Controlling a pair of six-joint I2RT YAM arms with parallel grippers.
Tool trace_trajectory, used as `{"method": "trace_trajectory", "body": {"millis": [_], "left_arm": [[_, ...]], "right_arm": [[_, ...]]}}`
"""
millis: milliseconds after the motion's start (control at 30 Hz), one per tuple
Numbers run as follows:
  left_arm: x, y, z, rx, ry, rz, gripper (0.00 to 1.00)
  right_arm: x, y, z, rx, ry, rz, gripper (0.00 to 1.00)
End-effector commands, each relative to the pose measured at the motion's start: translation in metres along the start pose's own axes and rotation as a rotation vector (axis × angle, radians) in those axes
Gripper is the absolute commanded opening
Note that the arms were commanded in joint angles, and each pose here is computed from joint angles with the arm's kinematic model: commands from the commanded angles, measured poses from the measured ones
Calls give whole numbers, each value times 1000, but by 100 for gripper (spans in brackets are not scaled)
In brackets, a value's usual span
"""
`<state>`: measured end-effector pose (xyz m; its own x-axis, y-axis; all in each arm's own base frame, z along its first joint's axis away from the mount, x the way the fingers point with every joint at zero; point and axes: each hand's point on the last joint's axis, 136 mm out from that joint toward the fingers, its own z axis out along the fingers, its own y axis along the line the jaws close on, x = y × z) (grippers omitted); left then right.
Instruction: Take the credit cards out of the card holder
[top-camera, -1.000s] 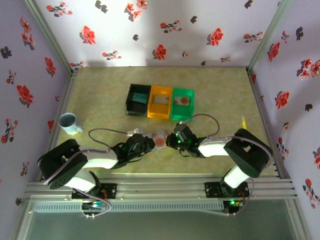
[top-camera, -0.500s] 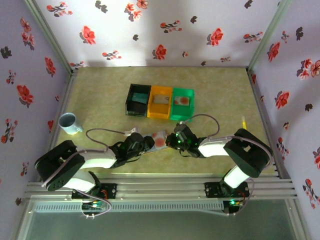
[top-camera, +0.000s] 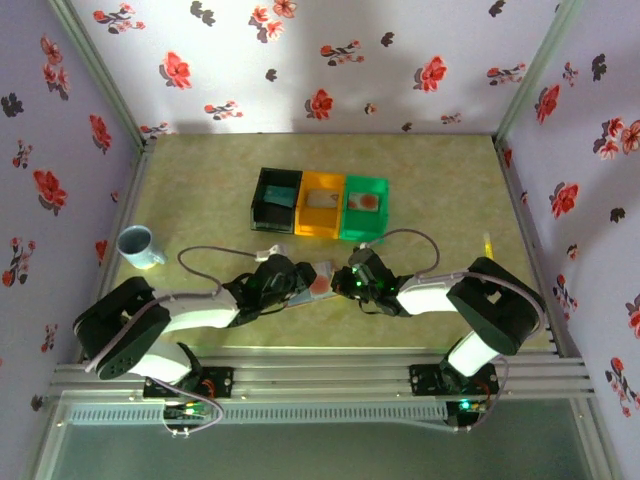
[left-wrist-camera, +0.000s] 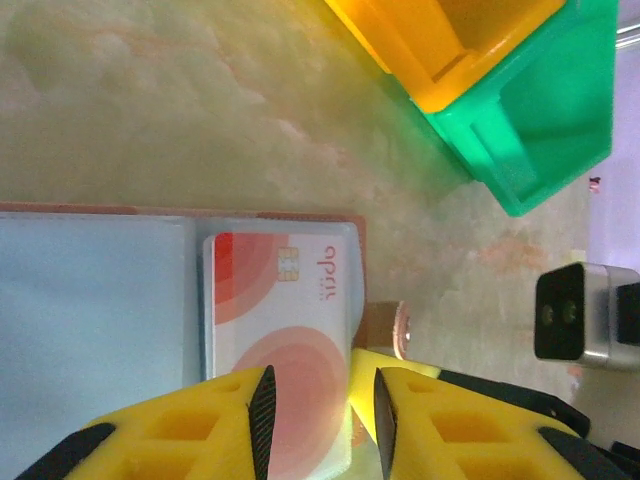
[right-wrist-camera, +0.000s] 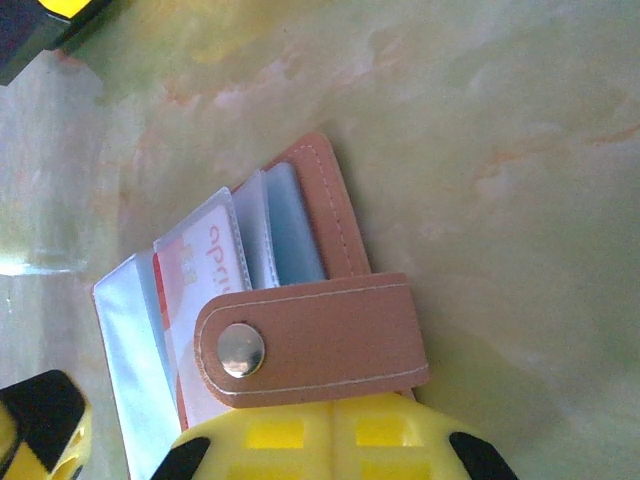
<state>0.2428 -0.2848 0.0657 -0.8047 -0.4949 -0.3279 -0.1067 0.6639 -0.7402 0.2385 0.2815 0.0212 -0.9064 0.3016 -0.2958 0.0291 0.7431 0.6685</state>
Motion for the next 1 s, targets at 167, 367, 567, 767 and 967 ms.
{"method": "trace_trajectory", "body": {"millis": [167, 367, 567, 767, 967], "left_arm": [[3, 17, 12, -76, 37, 27, 35], [6, 15, 19, -58, 49, 18, 35], [11, 19, 24, -53, 59, 3, 32], [14, 22, 28, -44, 68, -16, 30], [13, 23, 26, -48, 65, -15, 29]], "right_arm": [[32, -43, 2, 129, 109, 24, 0], [32, -42, 2, 128, 109, 26, 0], [34, -46, 3, 133, 114, 29, 0], [36, -46, 6, 127, 122, 38, 0], [37, -46, 6, 125, 126, 40, 0]]}}
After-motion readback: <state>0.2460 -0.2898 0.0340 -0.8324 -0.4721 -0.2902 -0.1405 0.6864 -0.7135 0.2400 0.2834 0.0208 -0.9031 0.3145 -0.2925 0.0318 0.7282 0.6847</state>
